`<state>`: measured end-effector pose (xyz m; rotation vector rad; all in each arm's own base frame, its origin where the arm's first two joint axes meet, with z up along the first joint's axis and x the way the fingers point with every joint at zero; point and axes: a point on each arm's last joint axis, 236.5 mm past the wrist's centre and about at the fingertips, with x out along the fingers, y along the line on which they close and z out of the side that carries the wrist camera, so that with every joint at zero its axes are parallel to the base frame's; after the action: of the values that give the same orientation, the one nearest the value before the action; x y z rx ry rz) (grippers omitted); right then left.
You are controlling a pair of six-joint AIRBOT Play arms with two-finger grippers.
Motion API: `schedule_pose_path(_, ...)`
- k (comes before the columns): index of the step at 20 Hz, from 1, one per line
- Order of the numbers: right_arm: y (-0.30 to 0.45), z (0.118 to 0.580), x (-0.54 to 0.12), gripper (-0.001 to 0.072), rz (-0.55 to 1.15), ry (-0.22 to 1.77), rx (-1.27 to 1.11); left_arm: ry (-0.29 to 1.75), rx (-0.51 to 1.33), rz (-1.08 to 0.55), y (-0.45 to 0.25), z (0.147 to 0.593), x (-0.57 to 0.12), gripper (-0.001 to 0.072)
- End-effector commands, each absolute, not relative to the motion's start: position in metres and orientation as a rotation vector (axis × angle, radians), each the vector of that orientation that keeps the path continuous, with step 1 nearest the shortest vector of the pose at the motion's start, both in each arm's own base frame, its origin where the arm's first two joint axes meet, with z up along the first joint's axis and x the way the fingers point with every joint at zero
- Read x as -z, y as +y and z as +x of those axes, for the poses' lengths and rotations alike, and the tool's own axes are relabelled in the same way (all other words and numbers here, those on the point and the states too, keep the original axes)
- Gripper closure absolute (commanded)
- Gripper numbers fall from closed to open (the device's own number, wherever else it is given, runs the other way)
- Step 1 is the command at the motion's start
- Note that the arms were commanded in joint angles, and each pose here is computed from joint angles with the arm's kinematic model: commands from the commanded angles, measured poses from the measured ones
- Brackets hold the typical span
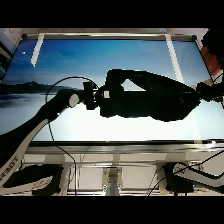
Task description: Fold the clothes and pants, and hang the long-sleeved shirts on hangers.
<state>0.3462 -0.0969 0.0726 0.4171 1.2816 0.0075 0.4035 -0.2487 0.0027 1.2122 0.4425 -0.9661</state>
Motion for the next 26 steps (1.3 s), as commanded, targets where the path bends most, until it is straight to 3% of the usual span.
schedule_pose_path(1, -0.097, 0.345, -0.072, 0.0693, 0.413, 1.285, -0.007, 0.407, 1.020, 1.254, -0.280, 0.405, 0.035, 0.0025)
schedule_pose_path(2, -0.098, 0.345, -0.071, 0.0693, 0.412, 1.288, -0.005, 0.425, 1.034, 1.256, -0.281, 0.403, 0.046, 0.0037)
schedule_pose_path(4, -0.098, 0.345, -0.071, 0.0693, 0.412, 1.289, -0.005, 0.408, 1.025, 1.250, -0.286, 0.407, 0.051, 0.0184)
schedule_pose_path(7, -0.098, 0.345, -0.071, 0.0693, 0.414, 1.292, -0.006, 0.264, 0.925, 1.235, -0.299, 0.431, 0.023, 0.0614)
schedule_pose_path(8, -0.097, 0.344, -0.070, 0.0693, 0.414, 1.294, -0.007, 0.236, 0.907, 1.231, -0.301, 0.434, 0.013, 0.0686)
schedule_pose_path(11, -0.094, 0.345, -0.072, 0.0693, 0.425, 1.290, -0.019, 0.206, 0.802, 1.122, -0.283, 0.448, -0.040, 0.0687)
schedule_pose_path(14, -0.077, 0.354, -0.078, 0.0694, 0.464, 1.258, -0.078, 0.189, 0.589, 1.034, -0.202, 0.471, -0.135, 0.0687)
schedule_pose_path(18, -0.025, 0.367, -0.080, 0.0694, 0.369, 1.267, -0.195, 0.478, 0.270, 1.018, -0.043, 0.459, -0.233, 0.0687)
schedule_pose_path(20, 0.003, 0.381, -0.085, 0.0694, 0.309, 1.228, -0.250, 0.569, 0.192, 0.978, -0.003, 0.436, -0.271, 0.0688)
schedule_pose_path(23, 0.019, 0.402, -0.102, 0.0694, 0.227, 1.146, -0.257, 0.586, 0.235, 0.915, -0.013, 0.410, -0.300, 0.0687)
schedule_pose_path(26, -0.012, 0.396, -0.097, 0.0694, 0.126, 1.188, -0.135, 0.827, 0.442, 0.858, -0.039, 0.375, -0.241, 0.0687)
